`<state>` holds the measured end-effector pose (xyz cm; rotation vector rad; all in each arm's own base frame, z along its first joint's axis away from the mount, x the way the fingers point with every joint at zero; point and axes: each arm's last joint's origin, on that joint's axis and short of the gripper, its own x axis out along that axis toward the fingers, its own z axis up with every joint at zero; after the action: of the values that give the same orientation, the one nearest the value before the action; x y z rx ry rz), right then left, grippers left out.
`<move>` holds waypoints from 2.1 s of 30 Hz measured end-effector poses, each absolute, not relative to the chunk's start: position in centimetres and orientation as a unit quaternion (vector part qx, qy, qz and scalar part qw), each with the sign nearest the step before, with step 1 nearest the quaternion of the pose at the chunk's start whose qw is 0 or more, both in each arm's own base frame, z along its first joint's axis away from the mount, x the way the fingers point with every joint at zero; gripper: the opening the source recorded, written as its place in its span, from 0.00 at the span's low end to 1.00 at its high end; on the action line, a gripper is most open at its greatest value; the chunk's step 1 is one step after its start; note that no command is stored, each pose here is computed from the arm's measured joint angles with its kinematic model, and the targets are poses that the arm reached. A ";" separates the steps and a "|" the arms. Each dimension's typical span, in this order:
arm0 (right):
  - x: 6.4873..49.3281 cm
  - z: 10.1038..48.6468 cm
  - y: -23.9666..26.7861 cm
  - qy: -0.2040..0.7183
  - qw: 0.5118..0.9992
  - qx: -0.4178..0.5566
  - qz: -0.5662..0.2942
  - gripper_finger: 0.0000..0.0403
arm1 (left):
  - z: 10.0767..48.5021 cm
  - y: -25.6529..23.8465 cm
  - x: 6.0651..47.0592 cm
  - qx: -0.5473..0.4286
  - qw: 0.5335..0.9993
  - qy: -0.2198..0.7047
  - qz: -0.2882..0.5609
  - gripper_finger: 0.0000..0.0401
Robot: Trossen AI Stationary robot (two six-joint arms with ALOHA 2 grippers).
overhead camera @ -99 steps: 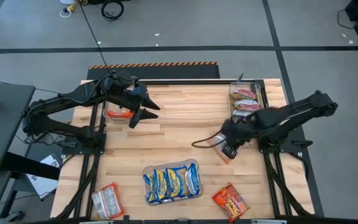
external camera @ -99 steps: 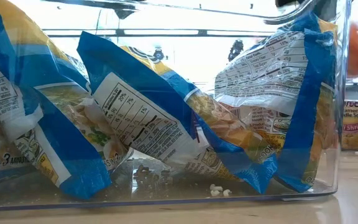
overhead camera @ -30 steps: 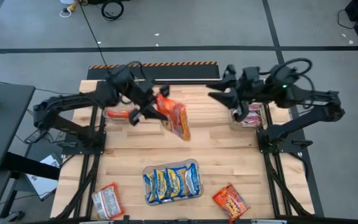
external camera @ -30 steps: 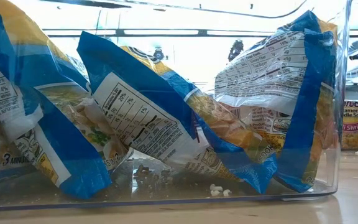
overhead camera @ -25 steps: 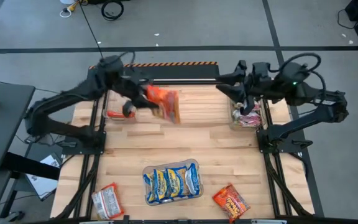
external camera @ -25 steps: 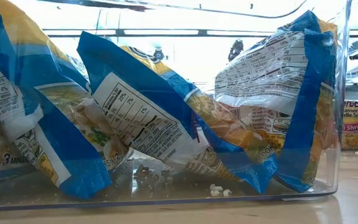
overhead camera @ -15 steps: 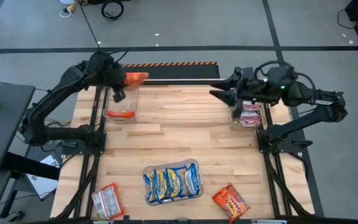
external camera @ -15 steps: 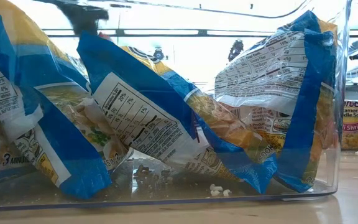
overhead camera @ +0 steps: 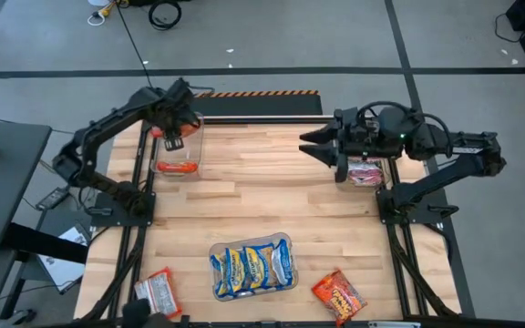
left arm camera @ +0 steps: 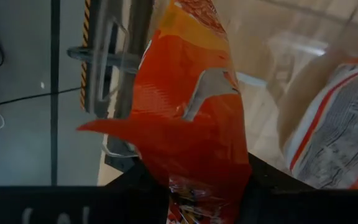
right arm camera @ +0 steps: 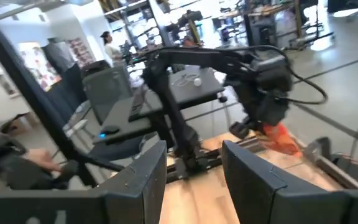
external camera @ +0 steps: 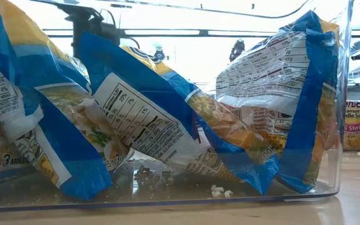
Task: Sort Maruchan noodles
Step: Put the orange noodle pack into the top left transparent bin
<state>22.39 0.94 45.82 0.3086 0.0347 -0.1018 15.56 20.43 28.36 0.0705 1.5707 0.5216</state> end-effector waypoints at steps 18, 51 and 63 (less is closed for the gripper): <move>22.2 45.8 2.7 0.023 0.987 0.154 -0.028 0.40 | 21.2 14.5 17.8 0.049 0.653 0.751 0.084 0.32; 22.0 44.1 2.8 0.108 0.984 0.137 -0.032 0.40 | 29.8 11.7 19.8 -0.125 0.690 0.702 0.123 0.51; 21.5 43.7 4.6 0.132 0.983 0.127 -0.010 0.40 | 30.5 -3.8 22.0 -0.237 0.651 0.719 0.062 0.51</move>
<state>21.54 4.60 43.73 0.2551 0.2658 -0.0196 22.05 -3.84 30.54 -0.5376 1.6327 0.1419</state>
